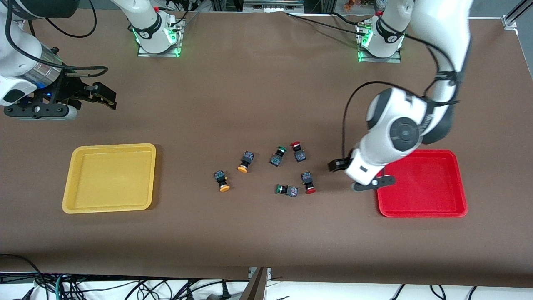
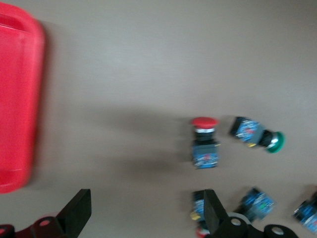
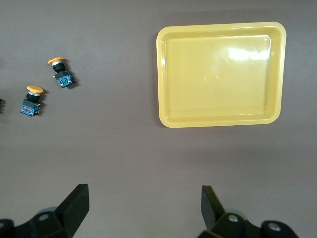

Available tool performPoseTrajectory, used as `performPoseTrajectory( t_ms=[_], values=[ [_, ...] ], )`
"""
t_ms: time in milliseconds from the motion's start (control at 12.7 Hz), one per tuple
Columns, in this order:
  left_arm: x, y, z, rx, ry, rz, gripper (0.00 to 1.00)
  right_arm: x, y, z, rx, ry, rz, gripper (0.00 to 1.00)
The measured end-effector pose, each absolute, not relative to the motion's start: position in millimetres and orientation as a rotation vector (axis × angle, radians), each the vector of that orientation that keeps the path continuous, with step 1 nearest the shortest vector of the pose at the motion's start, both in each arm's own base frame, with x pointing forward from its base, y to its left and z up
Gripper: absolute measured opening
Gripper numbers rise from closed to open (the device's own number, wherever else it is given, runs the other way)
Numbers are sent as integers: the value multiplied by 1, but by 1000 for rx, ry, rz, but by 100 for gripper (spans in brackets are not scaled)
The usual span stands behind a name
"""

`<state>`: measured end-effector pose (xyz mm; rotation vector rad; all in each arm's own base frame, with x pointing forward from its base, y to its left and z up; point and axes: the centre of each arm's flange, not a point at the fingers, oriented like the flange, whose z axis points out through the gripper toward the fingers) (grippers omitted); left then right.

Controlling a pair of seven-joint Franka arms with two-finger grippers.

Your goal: Place red and yellow buttons in trays

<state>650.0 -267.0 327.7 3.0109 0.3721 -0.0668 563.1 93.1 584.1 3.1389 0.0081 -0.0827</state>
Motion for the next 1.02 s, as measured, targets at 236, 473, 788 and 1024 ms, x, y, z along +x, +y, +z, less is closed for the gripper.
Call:
performPoseTrajectory(
  t_ms=[236,473,788,1024],
  values=[
    [635,-337,271,2980,380,37,100,571,130,562,3150,34,-63,100],
    [622,-362,224,3062,310,100,100,593,216,488,3178,-11,-3,100],
    [618,-374,190,3081,286,196,100,606,333,353,3242,-177,80,100],
    [622,-368,175,3071,293,230,100,616,385,290,3294,-321,155,100]
  ],
)
